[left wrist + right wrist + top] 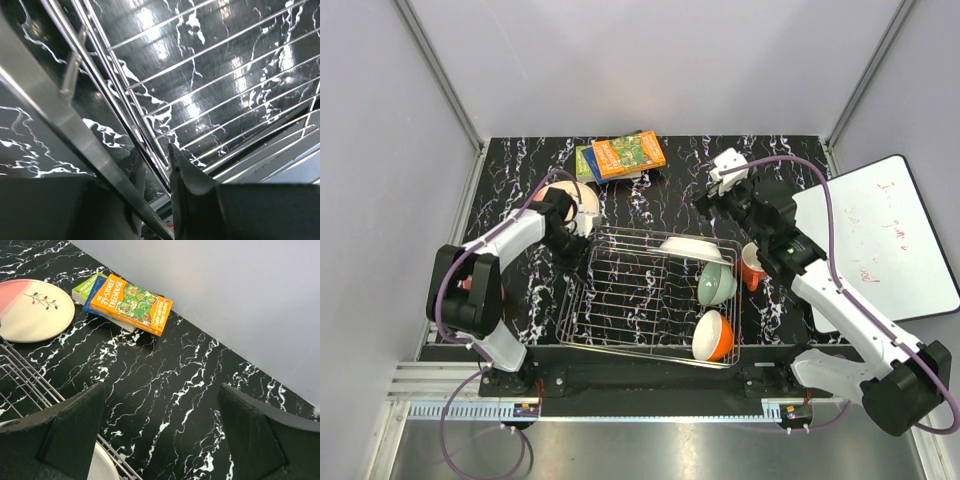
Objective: Load the mixed dishes into the dish rack
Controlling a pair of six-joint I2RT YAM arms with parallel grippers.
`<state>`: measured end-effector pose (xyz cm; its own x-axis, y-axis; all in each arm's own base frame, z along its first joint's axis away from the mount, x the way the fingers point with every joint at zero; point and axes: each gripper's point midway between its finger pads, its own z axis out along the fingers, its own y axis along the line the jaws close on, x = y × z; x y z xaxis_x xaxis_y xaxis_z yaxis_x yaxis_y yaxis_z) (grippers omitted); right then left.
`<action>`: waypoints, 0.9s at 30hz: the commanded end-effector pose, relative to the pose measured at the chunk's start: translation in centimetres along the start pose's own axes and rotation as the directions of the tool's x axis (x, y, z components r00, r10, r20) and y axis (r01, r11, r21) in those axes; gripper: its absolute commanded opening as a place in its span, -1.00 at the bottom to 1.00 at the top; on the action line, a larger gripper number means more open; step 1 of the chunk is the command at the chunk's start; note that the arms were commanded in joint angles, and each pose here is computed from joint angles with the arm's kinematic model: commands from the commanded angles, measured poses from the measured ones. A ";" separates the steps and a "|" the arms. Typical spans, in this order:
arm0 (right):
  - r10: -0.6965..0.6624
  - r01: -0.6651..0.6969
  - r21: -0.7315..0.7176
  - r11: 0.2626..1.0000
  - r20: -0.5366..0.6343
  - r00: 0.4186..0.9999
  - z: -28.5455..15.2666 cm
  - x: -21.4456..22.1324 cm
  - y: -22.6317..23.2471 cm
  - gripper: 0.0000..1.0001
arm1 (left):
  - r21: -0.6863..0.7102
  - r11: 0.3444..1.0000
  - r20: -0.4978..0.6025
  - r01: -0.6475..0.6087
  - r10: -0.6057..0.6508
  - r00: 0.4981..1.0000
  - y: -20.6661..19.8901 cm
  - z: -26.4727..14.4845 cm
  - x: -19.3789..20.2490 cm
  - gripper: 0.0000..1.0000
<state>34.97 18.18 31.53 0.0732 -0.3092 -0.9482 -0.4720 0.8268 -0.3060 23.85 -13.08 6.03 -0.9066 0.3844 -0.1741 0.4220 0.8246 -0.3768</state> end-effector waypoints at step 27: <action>0.531 -0.599 -0.062 0.798 -0.398 0.748 20.1 1.5 8.6 0.99 | 0.074 0.992 0.131 -0.101 0.090 0.987 -2.1 -6.9 -0.2 0.17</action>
<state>48.37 30.97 26.24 -0.4571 -0.0168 -0.8892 -0.4782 0.8477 0.2298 20.51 -12.06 8.67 -0.8770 0.4542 -0.1570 0.4754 0.7724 -0.4211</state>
